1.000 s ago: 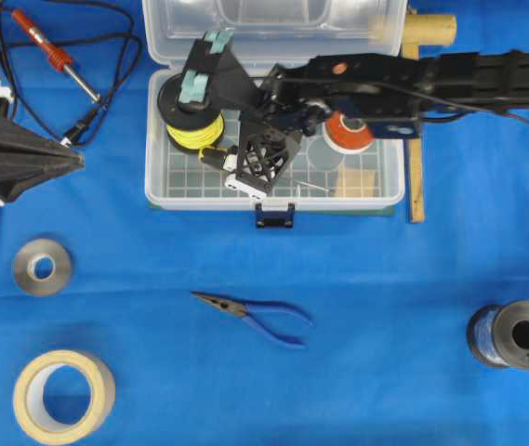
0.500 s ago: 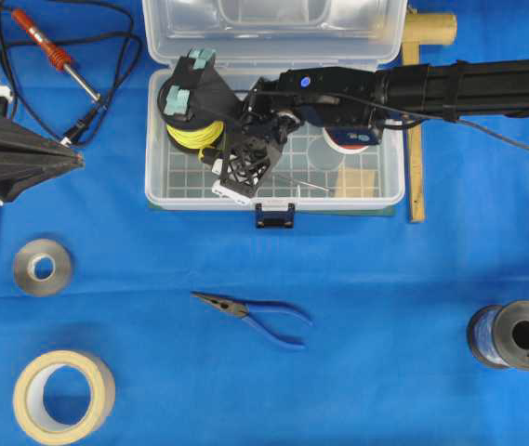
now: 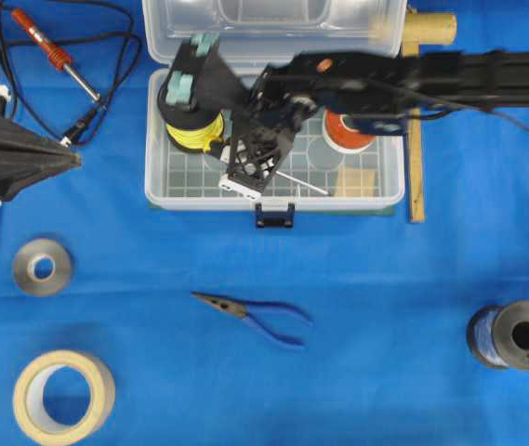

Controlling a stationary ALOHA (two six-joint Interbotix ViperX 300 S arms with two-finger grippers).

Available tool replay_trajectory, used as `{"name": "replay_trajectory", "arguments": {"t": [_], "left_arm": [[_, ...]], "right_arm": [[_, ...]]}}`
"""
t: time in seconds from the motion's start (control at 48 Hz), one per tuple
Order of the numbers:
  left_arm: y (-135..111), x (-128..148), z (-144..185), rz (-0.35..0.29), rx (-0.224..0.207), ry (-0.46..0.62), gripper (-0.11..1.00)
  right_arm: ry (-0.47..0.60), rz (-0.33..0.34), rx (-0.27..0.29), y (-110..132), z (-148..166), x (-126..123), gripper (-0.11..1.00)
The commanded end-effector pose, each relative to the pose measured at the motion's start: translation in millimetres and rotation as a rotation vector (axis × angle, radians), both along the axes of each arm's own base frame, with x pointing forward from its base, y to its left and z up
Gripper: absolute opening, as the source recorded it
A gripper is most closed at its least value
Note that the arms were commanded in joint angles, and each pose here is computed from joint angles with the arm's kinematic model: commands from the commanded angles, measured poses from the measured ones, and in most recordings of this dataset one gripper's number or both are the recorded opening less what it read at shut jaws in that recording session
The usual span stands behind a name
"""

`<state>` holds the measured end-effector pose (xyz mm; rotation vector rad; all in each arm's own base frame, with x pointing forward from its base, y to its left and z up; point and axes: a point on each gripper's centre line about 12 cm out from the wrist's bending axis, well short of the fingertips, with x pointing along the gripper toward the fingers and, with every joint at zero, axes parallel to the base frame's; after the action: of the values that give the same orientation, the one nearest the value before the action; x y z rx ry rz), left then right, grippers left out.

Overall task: Pick the screwdriver from the toolbox among several items.
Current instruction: 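Close the right gripper on the screwdriver handle, then lift the screwdriver up out of the toolbox with the right gripper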

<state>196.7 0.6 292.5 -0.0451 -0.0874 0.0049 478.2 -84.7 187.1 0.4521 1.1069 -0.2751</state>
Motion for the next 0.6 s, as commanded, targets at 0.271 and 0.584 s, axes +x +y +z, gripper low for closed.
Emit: {"name": "replay_trajectory", "arguments": {"t": [0.271, 0.584], "left_arm": [[0.1, 1.8, 9.1, 0.001, -0.003, -0.023, 0.0], [0.1, 1.7, 9.0, 0.001, -0.003, -0.026, 0.0]], "right_arm": [[-0.144, -0.028, -0.027, 28.3, 140.0, -55.0, 0.3], [-0.134, 0.054, 0.002, 98.1, 138.2, -46.7, 0.3]]}}
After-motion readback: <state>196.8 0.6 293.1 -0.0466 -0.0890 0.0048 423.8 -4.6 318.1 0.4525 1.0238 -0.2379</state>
